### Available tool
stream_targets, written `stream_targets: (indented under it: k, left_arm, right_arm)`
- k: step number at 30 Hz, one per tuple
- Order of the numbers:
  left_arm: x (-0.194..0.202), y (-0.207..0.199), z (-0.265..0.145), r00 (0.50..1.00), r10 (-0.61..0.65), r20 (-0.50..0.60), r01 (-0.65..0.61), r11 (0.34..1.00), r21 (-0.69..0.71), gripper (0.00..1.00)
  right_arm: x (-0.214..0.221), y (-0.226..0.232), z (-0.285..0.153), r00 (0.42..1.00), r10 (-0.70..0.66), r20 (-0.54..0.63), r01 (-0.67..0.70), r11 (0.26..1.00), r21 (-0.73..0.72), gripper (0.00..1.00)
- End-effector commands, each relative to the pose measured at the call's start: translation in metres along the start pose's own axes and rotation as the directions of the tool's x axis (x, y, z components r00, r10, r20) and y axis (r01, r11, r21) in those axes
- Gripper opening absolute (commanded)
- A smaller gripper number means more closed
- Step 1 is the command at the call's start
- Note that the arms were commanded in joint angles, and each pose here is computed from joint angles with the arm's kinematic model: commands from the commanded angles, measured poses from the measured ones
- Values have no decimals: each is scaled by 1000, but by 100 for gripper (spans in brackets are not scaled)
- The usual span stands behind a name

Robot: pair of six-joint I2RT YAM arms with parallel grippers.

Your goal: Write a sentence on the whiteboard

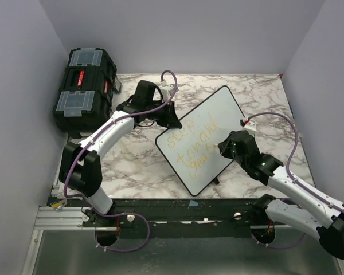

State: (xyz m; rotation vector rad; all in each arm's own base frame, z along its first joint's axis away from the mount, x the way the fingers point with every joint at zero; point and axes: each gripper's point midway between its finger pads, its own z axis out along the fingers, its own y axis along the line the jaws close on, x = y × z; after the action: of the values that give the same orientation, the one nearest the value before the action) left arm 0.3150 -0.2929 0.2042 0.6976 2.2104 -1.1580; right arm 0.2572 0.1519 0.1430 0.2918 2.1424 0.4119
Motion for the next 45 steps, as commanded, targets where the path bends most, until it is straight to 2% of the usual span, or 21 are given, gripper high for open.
stream_targets:
  k: [1,14,21,35,45]
  left_arm:
    - [14,-1,6,994,102,-42,-102,995,6,0]
    - [14,-1,7,994,102,-43,-102,995,7,0]
    - [14,-2,6,994,103,-42,-103,995,6,0]
    - [14,-4,4,994,106,-37,-105,994,9,0]
    - [14,-6,1,993,111,-34,-111,994,6,0]
  right_arm:
    - [-11,10,4,1000,-4,26,5,1000,-19,1]
    - [-25,-1,11,995,-39,90,33,997,65,1]
    - [-15,-16,11,997,-47,63,39,992,121,1]
    - [26,-39,1,997,-29,-70,40,987,154,1]
    - [3,-33,-9,1000,-25,-7,26,989,146,1]
